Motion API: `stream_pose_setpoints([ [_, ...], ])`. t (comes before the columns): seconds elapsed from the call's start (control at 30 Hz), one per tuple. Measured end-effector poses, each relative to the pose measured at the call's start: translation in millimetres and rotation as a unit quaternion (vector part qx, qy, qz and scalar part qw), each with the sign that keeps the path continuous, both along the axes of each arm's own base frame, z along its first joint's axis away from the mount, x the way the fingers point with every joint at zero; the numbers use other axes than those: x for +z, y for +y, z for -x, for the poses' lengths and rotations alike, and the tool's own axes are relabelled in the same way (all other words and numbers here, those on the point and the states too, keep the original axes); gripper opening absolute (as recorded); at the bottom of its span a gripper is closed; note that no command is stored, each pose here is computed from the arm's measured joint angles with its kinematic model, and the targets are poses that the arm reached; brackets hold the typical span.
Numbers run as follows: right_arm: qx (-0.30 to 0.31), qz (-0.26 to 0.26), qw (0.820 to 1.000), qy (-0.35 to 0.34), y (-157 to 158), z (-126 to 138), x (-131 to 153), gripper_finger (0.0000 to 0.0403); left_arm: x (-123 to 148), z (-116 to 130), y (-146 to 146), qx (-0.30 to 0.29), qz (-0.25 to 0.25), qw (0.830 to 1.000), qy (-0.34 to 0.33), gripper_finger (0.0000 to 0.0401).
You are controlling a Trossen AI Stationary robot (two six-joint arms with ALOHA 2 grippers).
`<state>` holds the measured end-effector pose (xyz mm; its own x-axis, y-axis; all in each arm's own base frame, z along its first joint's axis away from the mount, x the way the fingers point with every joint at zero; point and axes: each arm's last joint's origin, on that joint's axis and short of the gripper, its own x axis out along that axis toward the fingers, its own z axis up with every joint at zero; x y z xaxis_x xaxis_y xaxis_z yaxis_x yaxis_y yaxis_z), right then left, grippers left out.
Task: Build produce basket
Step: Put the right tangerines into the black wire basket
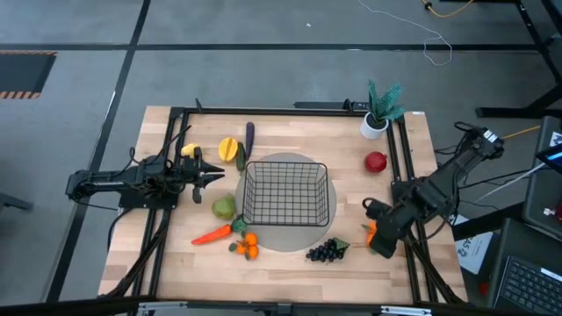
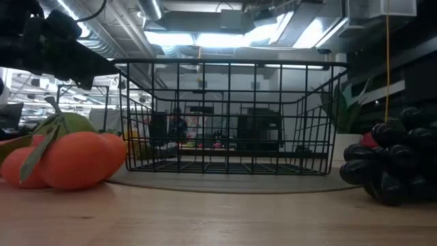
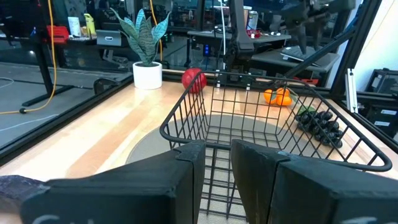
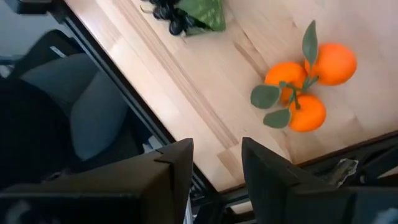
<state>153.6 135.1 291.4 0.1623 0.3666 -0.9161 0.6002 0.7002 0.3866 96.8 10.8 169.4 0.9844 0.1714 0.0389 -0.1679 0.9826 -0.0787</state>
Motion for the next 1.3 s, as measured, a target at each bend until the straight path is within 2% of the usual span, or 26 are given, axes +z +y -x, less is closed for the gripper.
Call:
stream_pose_setpoints([
  [0.2,0.007,0.015,1.000,0.017,8,-4,-9,0.0126,0,0,0,0.000,0.002,1.000,-0.001,0.0069],
  [0.4,0.009,0.022,0.999,0.025,11,-7,-13,0.0126,0,0,0,-0.002,0.047,0.999,-0.008,0.0069],
  [0.63,0.011,0.026,0.999,0.028,12,-9,-15,0.0126,0,0,2,0.034,0.049,0.998,-0.012,0.0069],
  [0.93,0.011,0.047,0.997,0.053,19,-16,-28,0.0126,0,0,2,0.037,0.049,0.998,-0.012,0.0069],
  [1.2,0.011,0.131,0.980,0.149,20,-18,-53,0.0126,0,0,2,0.037,0.049,0.998,-0.012,0.0069],
  [1.3,0.009,0.159,0.975,0.158,23,-23,-64,0.0126,0,0,2,0.037,0.049,0.998,-0.012,0.0069],
])
